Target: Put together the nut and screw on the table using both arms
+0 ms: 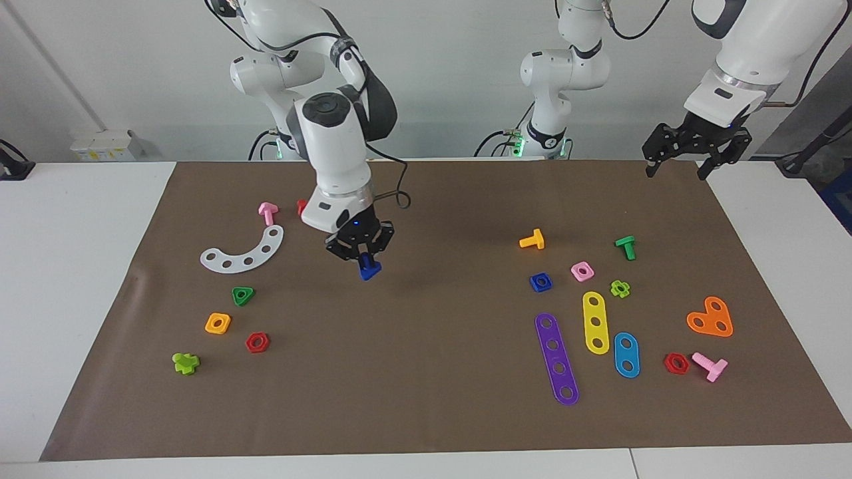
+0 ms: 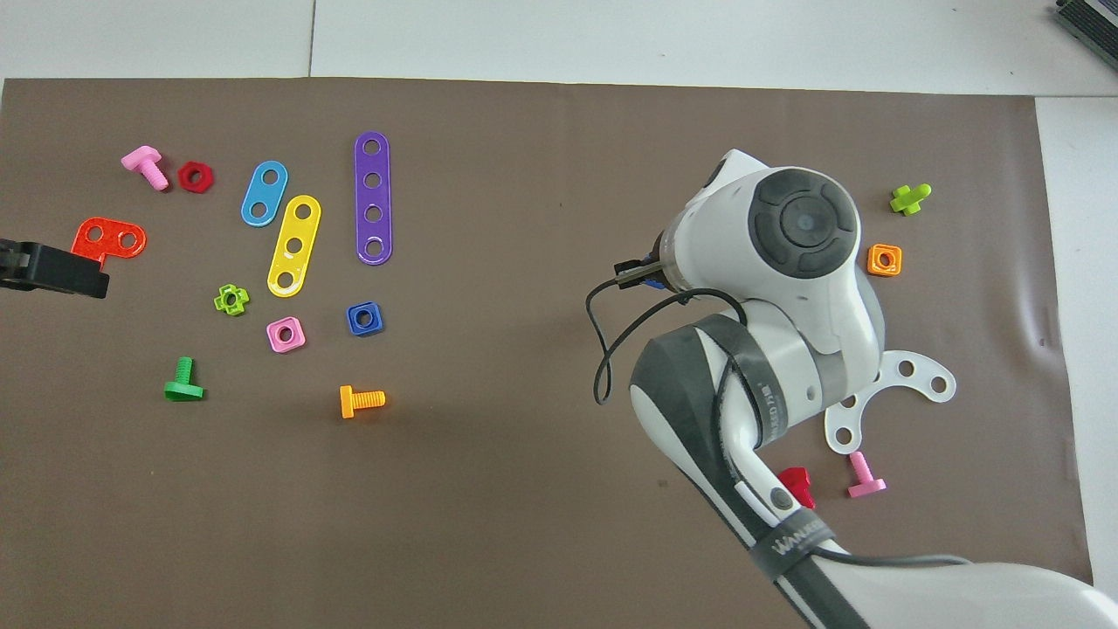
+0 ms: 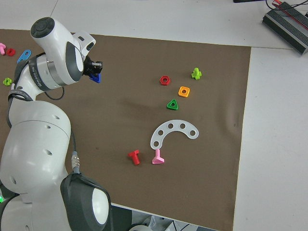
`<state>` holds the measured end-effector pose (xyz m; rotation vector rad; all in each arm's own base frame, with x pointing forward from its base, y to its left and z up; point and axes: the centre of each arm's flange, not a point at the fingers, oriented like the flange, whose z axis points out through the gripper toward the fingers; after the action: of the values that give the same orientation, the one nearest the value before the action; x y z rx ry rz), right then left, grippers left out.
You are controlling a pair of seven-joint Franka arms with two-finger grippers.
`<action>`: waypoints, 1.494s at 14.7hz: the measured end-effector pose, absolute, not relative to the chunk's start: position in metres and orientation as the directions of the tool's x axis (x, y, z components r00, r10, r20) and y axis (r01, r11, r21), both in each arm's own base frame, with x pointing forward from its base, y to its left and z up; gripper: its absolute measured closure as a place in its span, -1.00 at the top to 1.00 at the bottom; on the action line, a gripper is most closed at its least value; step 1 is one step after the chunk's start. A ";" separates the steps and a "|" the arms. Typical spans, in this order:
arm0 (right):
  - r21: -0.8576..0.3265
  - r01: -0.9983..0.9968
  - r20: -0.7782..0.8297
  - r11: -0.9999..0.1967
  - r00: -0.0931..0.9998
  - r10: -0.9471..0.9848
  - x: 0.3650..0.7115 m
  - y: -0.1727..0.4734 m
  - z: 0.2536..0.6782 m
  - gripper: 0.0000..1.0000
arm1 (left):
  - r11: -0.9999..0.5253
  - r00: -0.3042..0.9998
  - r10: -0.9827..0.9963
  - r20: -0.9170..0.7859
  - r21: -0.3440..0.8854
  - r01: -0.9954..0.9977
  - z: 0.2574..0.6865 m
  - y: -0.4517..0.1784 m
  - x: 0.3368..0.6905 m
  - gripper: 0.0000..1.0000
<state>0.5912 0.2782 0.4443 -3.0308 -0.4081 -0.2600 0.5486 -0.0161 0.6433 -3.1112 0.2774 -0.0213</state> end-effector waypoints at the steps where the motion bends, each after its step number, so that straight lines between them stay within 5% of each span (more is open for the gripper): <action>1: -0.055 0.284 0.184 -0.957 0.945 0.270 0.591 0.292 0.435 -0.61 | -0.984 0.984 -0.177 0.012 -0.019 -0.177 0.643 -0.016 0.549 1.00; 16: -0.062 0.271 0.147 -0.961 0.954 0.260 0.561 0.382 0.312 -0.61 | -0.984 0.984 -0.177 0.012 -0.019 -0.177 0.643 -0.016 0.549 1.00; 18: -0.062 0.263 0.147 -0.963 0.957 0.252 0.559 0.380 0.307 -0.35 | -0.984 0.984 -0.177 0.012 -0.019 -0.177 0.643 -0.016 0.549 1.00; 22: -0.084 0.165 0.170 -0.983 0.974 0.149 0.566 0.373 0.330 0.52 | -0.984 0.984 -0.177 0.012 -0.019 -0.177 0.643 -0.016 0.549 1.00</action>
<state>0.5655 0.3726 0.3303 -3.0237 -0.2416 -0.2491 0.5486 -0.0161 0.6433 -3.1113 0.2774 -0.0208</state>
